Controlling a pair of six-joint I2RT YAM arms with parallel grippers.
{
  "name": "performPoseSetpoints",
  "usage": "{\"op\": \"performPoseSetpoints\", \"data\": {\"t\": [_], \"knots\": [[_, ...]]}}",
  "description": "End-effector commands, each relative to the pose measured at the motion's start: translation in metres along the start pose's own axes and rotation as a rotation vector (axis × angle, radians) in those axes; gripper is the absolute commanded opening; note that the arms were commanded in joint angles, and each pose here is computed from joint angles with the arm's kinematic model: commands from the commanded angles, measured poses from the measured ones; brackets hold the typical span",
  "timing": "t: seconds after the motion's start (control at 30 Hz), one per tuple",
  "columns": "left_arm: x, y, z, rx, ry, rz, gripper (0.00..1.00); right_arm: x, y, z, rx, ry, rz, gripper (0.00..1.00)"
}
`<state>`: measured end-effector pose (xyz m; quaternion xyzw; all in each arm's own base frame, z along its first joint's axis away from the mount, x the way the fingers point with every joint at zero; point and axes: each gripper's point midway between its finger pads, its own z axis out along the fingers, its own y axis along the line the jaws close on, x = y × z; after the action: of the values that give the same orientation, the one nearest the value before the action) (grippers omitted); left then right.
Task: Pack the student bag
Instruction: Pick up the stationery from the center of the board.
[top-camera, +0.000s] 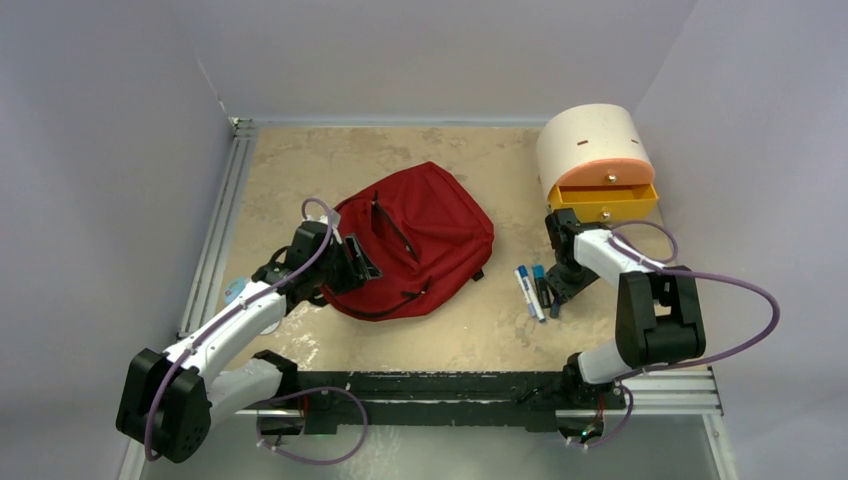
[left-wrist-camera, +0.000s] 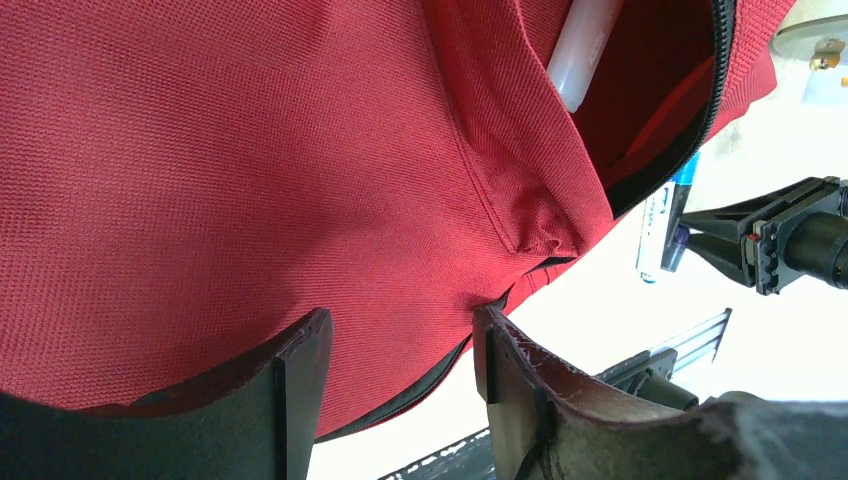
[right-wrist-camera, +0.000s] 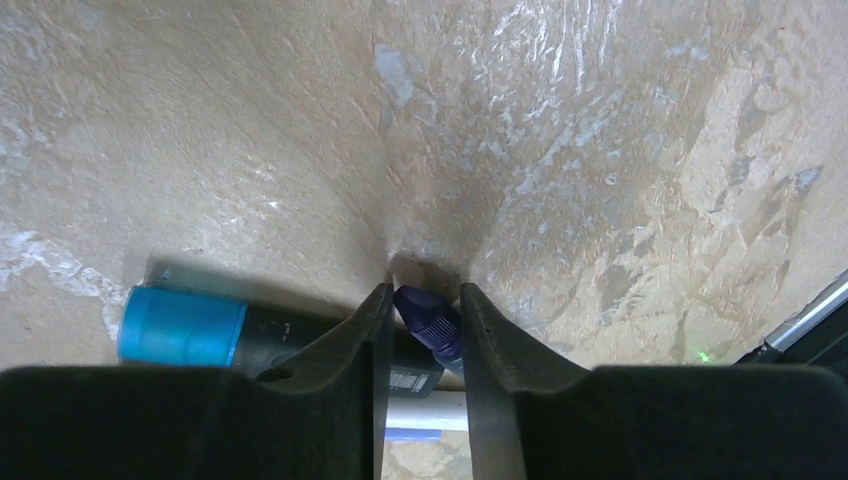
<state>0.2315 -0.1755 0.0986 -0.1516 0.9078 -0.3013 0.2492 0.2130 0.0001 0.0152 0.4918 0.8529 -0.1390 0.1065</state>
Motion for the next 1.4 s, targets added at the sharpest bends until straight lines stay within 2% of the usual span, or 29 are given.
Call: {"op": "performPoseSetpoints", "data": {"t": [0.0, 0.17, 0.4, 0.63, 0.87, 1.07, 1.37], "knots": [[-0.005, -0.008, 0.0, 0.036, -0.021, 0.014, 0.53, 0.001, -0.003, 0.002, 0.023, 0.008, -0.001, 0.28], [-0.004, -0.008, 0.001, 0.037, -0.017, 0.011, 0.53, -0.001, -0.002, -0.001, 0.019, 0.004, 0.017, 0.21], [-0.006, -0.01, 0.001, 0.043, -0.022, 0.017, 0.53, -0.008, 0.0, -0.012, 0.002, -0.015, 0.039, 0.01], [-0.012, -0.026, -0.006, 0.105, -0.03, 0.073, 0.53, -0.016, 0.0, -0.026, -0.051, -0.046, 0.062, 0.0], [-0.017, -0.071, -0.02, 0.3, -0.008, 0.187, 0.53, -0.017, 0.006, -0.057, -0.149, -0.019, 0.063, 0.0], [-0.023, -0.117, -0.03, 0.49, 0.031, 0.267, 0.53, -0.011, 0.038, -0.086, -0.347, 0.041, 0.069, 0.0], [-0.012, -0.162, -0.014, 0.56, 0.097, 0.335, 0.53, 0.025, 0.119, -0.162, -0.808, 0.113, 0.137, 0.0]]}}
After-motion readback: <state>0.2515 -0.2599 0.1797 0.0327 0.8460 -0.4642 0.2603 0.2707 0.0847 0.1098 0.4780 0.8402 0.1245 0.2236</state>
